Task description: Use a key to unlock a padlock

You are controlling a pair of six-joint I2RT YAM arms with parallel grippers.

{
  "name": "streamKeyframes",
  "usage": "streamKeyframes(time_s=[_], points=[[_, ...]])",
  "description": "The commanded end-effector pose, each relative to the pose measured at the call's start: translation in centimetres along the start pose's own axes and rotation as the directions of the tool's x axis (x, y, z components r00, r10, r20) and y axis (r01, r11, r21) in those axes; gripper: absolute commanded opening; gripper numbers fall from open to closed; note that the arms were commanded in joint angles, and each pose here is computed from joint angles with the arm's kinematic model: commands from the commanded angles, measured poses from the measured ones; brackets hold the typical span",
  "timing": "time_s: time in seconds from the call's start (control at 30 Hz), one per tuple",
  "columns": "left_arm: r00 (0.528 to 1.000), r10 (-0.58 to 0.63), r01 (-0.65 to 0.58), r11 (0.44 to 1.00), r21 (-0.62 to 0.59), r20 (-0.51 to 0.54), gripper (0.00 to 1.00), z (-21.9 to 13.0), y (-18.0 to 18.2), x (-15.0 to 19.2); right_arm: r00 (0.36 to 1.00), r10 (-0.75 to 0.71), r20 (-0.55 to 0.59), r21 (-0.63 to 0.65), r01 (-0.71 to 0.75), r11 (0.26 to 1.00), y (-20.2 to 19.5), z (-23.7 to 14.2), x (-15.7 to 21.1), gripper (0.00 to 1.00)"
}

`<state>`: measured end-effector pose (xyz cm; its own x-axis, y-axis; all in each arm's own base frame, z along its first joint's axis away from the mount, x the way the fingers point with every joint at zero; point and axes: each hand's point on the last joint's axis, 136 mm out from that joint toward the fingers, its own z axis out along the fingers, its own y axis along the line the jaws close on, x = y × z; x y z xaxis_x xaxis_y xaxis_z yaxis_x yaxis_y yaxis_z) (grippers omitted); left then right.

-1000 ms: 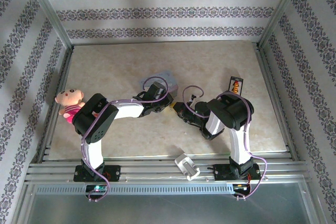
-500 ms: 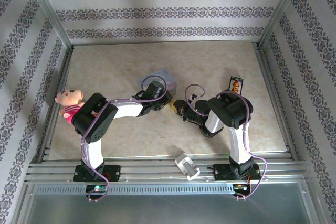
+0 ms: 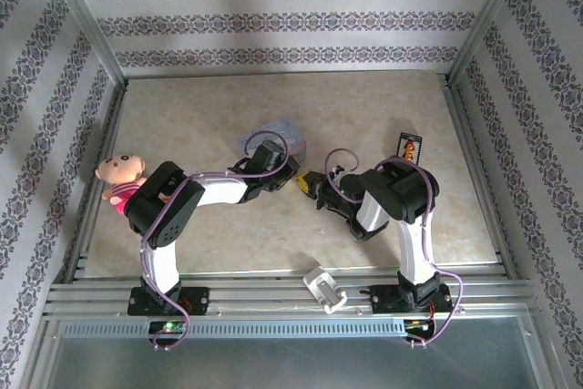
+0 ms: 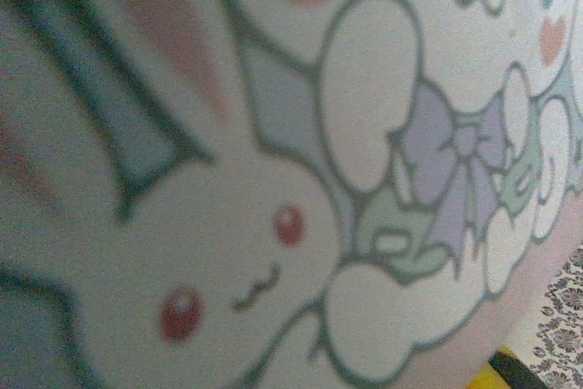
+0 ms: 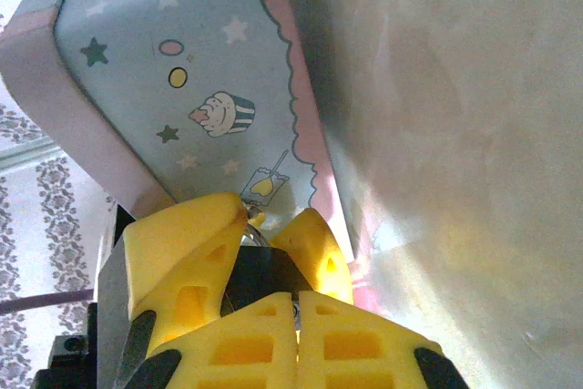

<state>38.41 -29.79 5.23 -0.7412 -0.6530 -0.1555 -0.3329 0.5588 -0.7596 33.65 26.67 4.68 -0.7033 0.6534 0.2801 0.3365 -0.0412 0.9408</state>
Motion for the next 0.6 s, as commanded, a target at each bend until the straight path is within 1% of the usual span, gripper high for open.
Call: streamKeyframes(time_s=[0.0,0.17,0.2,0.23,0.27,0.47,0.57], points=[[0.976,-0.026,0.027,1.0,0.001,-0.215,0.03,0.53,0.99,5.13,0.979,0.2,0.033,0.214,-0.203,0.956,-6.89,-0.61,0.21,0.0],[0.974,-0.027,0.029,1.0,0.003,-0.227,0.16,0.56,0.95,5.33,0.978,0.207,0.018,0.217,-0.206,0.954,-6.86,-0.47,0.47,0.0],[0.973,-0.029,0.031,1.0,0.004,-0.229,0.22,0.59,0.94,5.41,0.978,0.206,0.02,0.218,-0.206,0.954,-6.9,-0.55,0.48,0.0],[0.973,-0.031,0.034,0.999,0.007,-0.23,0.3,0.64,0.94,5.41,0.979,0.203,0.022,0.22,-0.203,0.954,-6.98,-0.67,0.48,0.0],[0.972,-0.038,0.04,0.999,0.006,-0.232,0.35,0.67,1.05,5.46,0.98,0.2,0.025,0.219,-0.2,0.955,-6.94,-0.75,0.44,0.0],[0.968,-0.055,0.058,0.998,0.004,-0.245,0.51,0.98,1.34,5.74,0.981,0.192,0.032,0.22,-0.194,0.956,-6.98,-1.18,0.42,0.0],[0.968,-0.062,0.066,0.998,0.008,-0.244,0.54,0.99,1.4,5.77,0.981,0.19,0.033,0.221,-0.192,0.956,-7.0,-1.2,0.42,0.0]])
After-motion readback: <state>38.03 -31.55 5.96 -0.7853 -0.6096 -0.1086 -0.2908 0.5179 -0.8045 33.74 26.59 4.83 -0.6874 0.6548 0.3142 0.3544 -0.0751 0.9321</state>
